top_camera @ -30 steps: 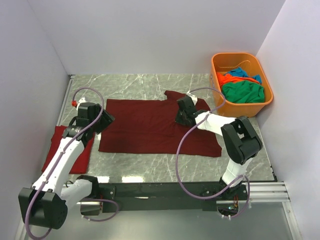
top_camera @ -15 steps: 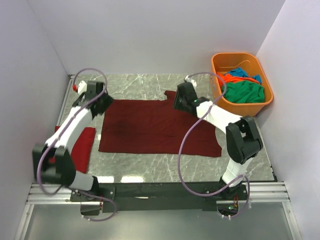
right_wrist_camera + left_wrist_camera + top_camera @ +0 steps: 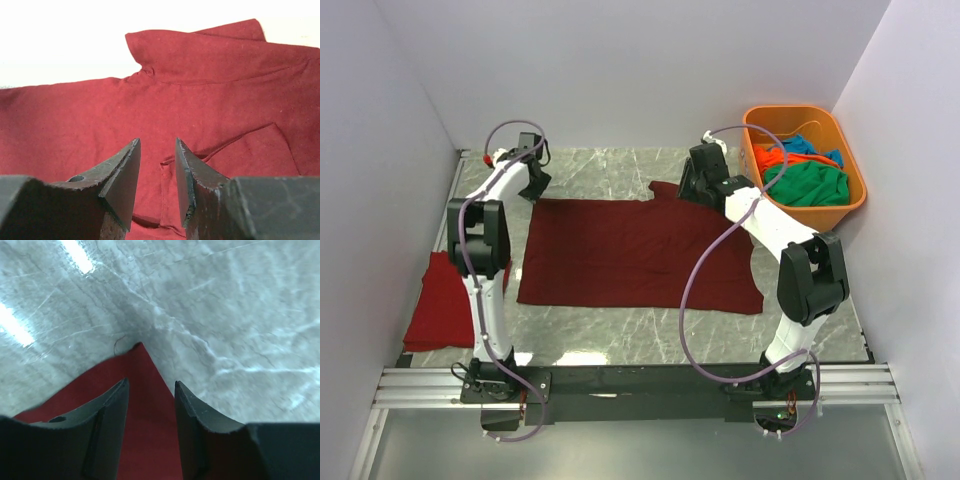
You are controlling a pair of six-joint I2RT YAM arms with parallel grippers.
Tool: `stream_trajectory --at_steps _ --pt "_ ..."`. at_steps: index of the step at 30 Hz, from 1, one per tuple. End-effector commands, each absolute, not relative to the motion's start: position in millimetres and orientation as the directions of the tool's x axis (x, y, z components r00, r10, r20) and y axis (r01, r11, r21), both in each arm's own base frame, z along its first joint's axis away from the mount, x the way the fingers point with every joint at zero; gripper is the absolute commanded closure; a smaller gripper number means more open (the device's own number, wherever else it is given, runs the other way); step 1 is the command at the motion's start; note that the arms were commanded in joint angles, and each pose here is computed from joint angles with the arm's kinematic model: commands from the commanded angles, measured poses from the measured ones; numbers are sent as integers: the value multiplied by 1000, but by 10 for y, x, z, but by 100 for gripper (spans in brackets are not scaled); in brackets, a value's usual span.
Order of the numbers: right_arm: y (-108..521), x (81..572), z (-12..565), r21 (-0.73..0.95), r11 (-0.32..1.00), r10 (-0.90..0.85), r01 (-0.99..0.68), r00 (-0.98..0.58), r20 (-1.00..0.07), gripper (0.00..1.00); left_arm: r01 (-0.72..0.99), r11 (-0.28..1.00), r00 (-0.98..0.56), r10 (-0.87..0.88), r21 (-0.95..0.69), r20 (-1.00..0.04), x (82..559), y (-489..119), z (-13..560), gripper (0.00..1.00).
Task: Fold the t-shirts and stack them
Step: Fold the tshirt
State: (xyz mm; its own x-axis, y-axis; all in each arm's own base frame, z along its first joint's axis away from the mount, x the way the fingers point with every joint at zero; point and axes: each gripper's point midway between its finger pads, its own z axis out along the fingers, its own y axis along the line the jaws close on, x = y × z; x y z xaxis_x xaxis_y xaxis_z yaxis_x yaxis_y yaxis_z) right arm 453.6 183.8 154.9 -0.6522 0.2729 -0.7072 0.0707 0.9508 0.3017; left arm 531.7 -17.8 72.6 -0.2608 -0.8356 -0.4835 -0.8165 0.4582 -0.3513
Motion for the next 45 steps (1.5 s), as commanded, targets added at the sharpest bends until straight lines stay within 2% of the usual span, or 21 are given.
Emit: stream_trajectory --at_steps 1,9,14,17,23,35,37,45 --pt "1860 4606 1661 303 952 260 46 -642 -721 59 -835 427 -226 -841 -347 -491 5389 -143 824 53" --pt "1759 4634 1572 317 946 279 63 -654 -703 59 -857 397 -216 -855 -327 -471 5436 -141 555 57" --pt "1724 4696 1520 333 941 292 67 -661 -692 59 -866 383 -225 -872 -322 -434 5447 -153 384 65" --pt "1686 4764 1474 334 940 294 71 -665 -687 59 -867 382 -232 -877 -320 -420 5443 -178 327 72" --pt "1556 5089 1362 331 940 299 84 -672 -678 53 -846 397 -237 -878 -356 -415 5400 -205 405 99" --pt "1386 5789 1137 264 953 292 148 -684 -669 37 -814 436 -275 -871 -383 -406 5283 -258 478 99" --pt "1284 5838 1066 247 949 312 195 -691 -652 38 -809 442 -279 -869 -388 -408 5284 -262 495 99" --pt "1020 5874 786 221 924 381 313 -688 -618 50 -796 456 -291 -865 -398 -409 5280 -273 540 99"
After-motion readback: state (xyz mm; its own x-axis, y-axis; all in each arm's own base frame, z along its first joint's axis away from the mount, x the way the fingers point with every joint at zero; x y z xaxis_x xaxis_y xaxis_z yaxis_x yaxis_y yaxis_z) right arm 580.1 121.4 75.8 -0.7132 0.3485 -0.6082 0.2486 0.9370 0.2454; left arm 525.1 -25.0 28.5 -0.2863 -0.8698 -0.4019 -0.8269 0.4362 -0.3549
